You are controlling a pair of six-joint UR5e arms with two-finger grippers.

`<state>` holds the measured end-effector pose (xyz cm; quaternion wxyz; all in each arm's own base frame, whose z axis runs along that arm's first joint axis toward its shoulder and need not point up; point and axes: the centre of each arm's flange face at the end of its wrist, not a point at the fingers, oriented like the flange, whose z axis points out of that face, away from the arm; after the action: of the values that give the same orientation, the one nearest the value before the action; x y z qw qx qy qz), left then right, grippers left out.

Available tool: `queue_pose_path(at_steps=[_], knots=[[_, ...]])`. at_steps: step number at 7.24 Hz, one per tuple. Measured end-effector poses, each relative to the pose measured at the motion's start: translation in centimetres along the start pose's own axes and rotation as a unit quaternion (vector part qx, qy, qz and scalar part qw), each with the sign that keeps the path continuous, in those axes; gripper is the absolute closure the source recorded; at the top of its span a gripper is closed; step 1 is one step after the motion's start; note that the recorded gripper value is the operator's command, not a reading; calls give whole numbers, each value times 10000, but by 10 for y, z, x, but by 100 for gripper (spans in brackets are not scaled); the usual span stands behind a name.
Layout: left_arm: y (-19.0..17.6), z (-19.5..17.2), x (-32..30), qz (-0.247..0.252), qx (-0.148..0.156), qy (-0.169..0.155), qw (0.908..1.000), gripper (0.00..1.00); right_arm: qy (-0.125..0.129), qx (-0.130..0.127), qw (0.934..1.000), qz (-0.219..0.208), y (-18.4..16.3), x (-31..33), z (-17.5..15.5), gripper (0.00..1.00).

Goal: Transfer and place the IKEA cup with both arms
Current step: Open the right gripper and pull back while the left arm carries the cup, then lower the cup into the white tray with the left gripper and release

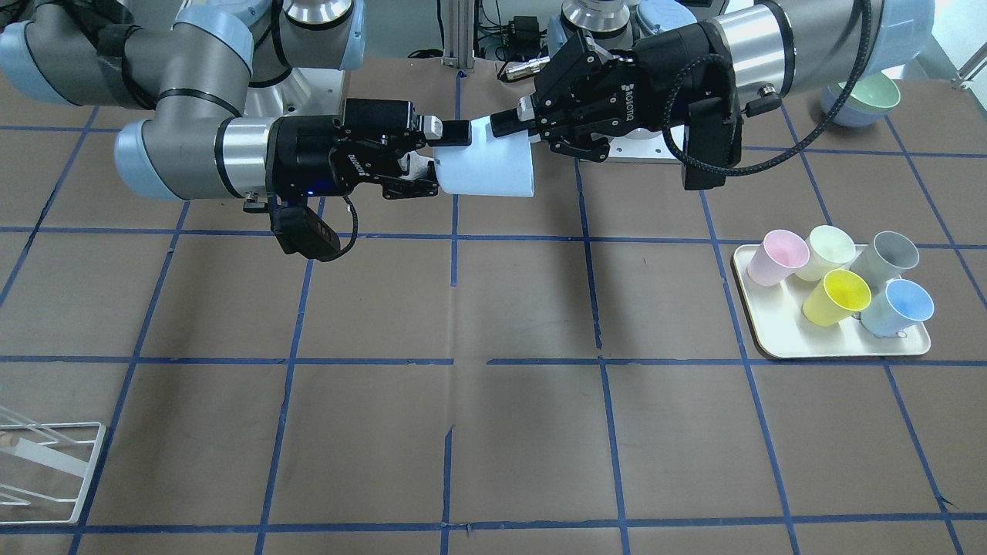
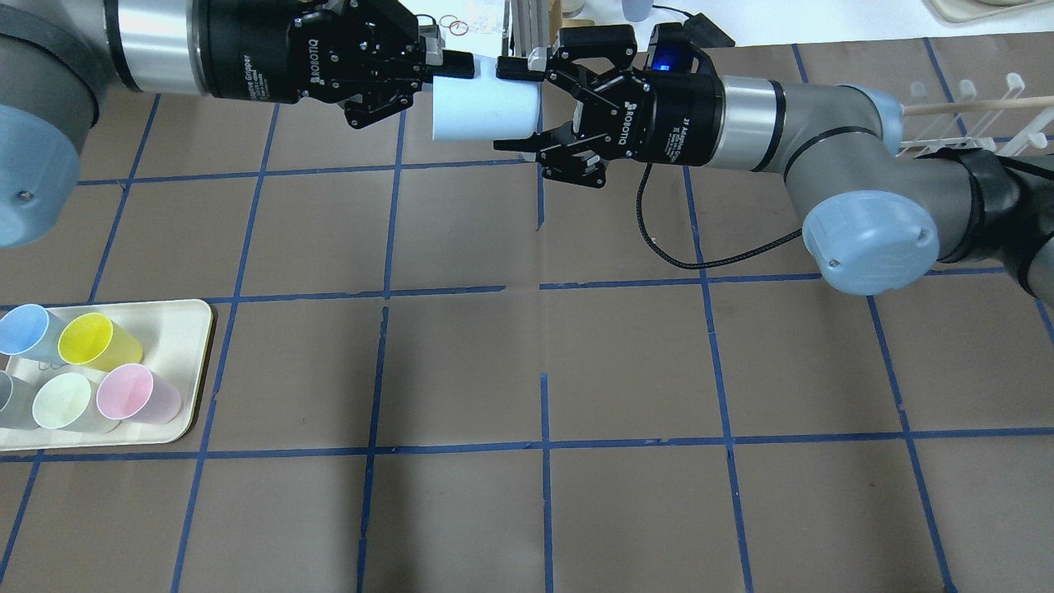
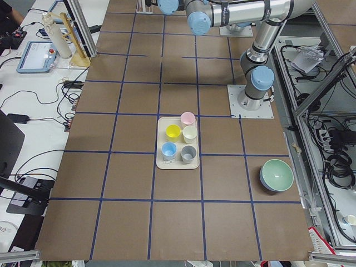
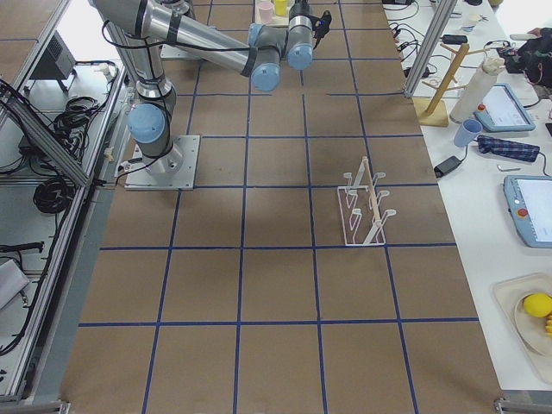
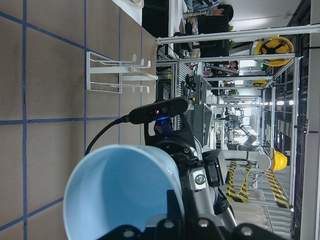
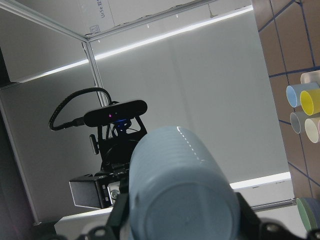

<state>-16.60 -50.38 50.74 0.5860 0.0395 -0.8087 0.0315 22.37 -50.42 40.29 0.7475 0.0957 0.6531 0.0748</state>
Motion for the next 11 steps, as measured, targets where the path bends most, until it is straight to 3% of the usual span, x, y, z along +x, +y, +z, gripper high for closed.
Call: queue_pose_path(at_steps=[3, 4, 5, 6, 7, 8, 9, 10, 11], knots=[[0, -2, 0, -5, 18, -45, 10000, 100, -7, 73, 9999, 101, -5, -1, -7, 0], [-1, -5, -2, 20, 31, -248, 9997, 100, 19, 153, 9998, 120, -11, -8, -16, 0], [-3, -9, -6, 88, 49, -645, 9979, 100, 138, 291, 9994, 83, -21, -18, -30, 0], [-5, -16, -16, 180, 90, -1211, 9924, 100, 476, 456, 9978, 31, -32, -24, -45, 0], [-9, -28, -30, 310, 129, -1862, 9819, 100, 1027, 602, 9929, -26, -40, -25, -58, 0], [-13, -44, -47, 485, 107, -2570, 9651, 100, 1629, 704, 9841, -52, -43, -22, -65, 0], [-16, -63, -66, 649, 18, -3277, 9426, 100, 2338, 812, 9689, -19, -43, -19, -70, 0], [-19, -86, -85, 793, -125, -3895, 9175, 100, 3128, 960, 9449, 44, -42, -18, -76, 0], [-22, -111, -105, 866, -291, -4416, 8926, 100, 3849, 1106, 9163, 102, -41, -16, -80, 0]])
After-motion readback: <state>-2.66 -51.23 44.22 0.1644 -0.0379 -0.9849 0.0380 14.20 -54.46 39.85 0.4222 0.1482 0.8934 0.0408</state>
